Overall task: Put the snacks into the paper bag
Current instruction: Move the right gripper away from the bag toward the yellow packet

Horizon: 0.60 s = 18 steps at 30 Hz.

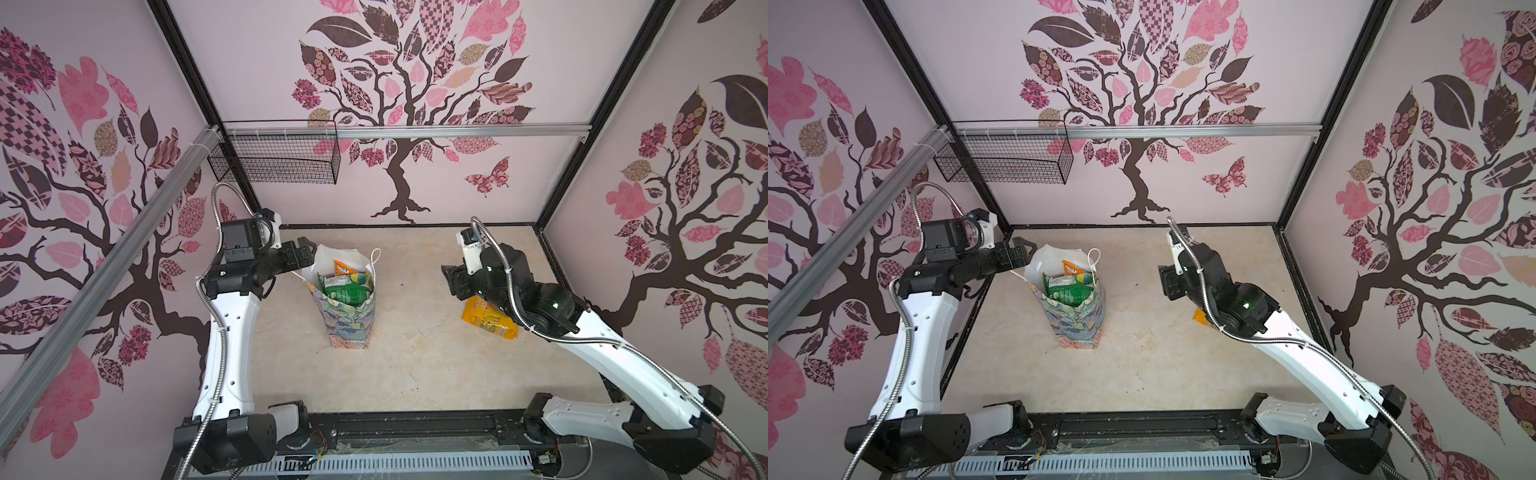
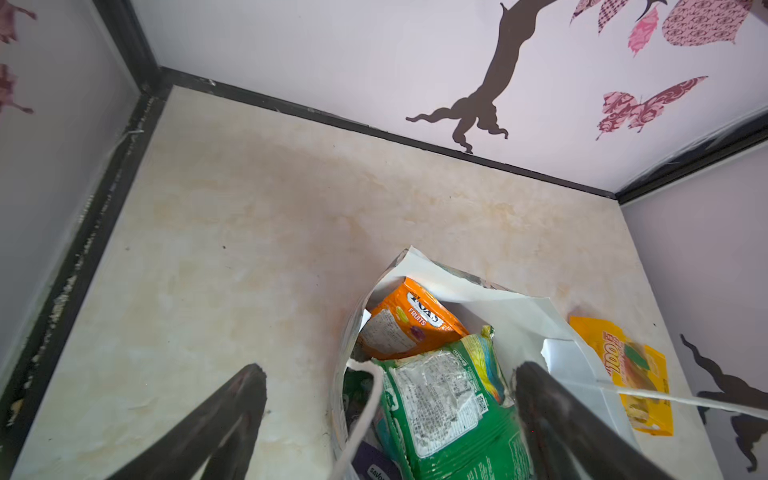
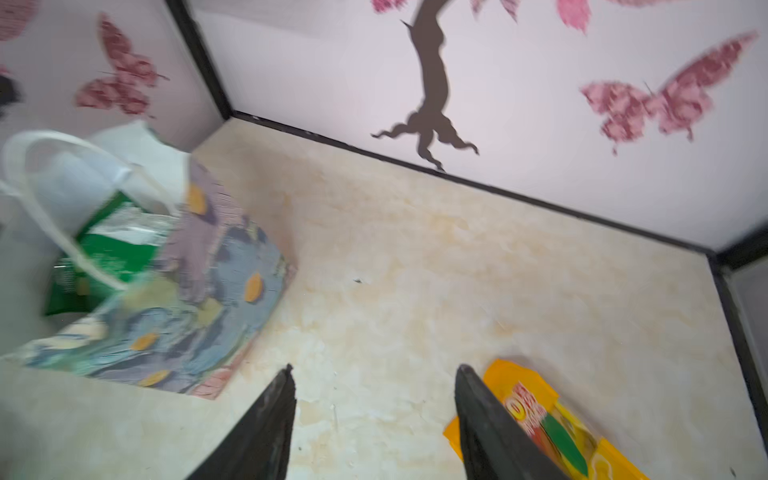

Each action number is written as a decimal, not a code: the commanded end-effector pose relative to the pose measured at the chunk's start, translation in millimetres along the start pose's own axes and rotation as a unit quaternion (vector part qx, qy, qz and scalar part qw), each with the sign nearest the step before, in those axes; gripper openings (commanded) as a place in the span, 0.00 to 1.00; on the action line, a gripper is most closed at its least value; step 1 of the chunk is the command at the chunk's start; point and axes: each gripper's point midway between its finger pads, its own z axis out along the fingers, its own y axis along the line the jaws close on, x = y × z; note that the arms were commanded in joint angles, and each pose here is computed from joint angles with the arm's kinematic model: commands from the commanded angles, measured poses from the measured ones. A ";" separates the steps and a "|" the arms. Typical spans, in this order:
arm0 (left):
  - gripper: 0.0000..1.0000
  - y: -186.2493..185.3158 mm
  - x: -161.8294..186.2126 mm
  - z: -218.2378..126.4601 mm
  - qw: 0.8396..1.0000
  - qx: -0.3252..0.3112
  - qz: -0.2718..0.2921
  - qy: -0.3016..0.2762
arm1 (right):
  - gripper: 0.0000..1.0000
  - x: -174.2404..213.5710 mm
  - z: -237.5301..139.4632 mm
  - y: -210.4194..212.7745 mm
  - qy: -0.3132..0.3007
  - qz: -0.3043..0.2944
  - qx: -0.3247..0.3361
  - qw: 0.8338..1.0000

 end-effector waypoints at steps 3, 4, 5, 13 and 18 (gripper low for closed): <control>0.92 0.9 -4.3 -1.5 1.000 0.008 0.008 -0.023 | 0.63 105.6 26.5 -58.1 0.117 0.053 0.098 0.987; 0.91 0.1 -3.9 -0.6 1.000 0.011 0.009 -0.024 | 0.64 121.2 33.5 -61.4 0.134 0.052 0.108 0.984; 0.88 -1.7 -4.0 -0.3 0.999 0.017 0.008 -0.026 | 0.64 134.2 41.3 -63.2 0.149 0.050 0.113 0.981; 0.40 -6.3 -3.6 4.5 0.999 0.039 0.005 -0.024 | 0.71 157.3 79.9 -76.9 0.189 0.058 0.131 0.972; 0.12 -3.6 -2.7 5.1 0.999 0.037 0.003 -0.022 | 0.71 168.6 88.0 -52.0 0.191 0.119 0.059 0.973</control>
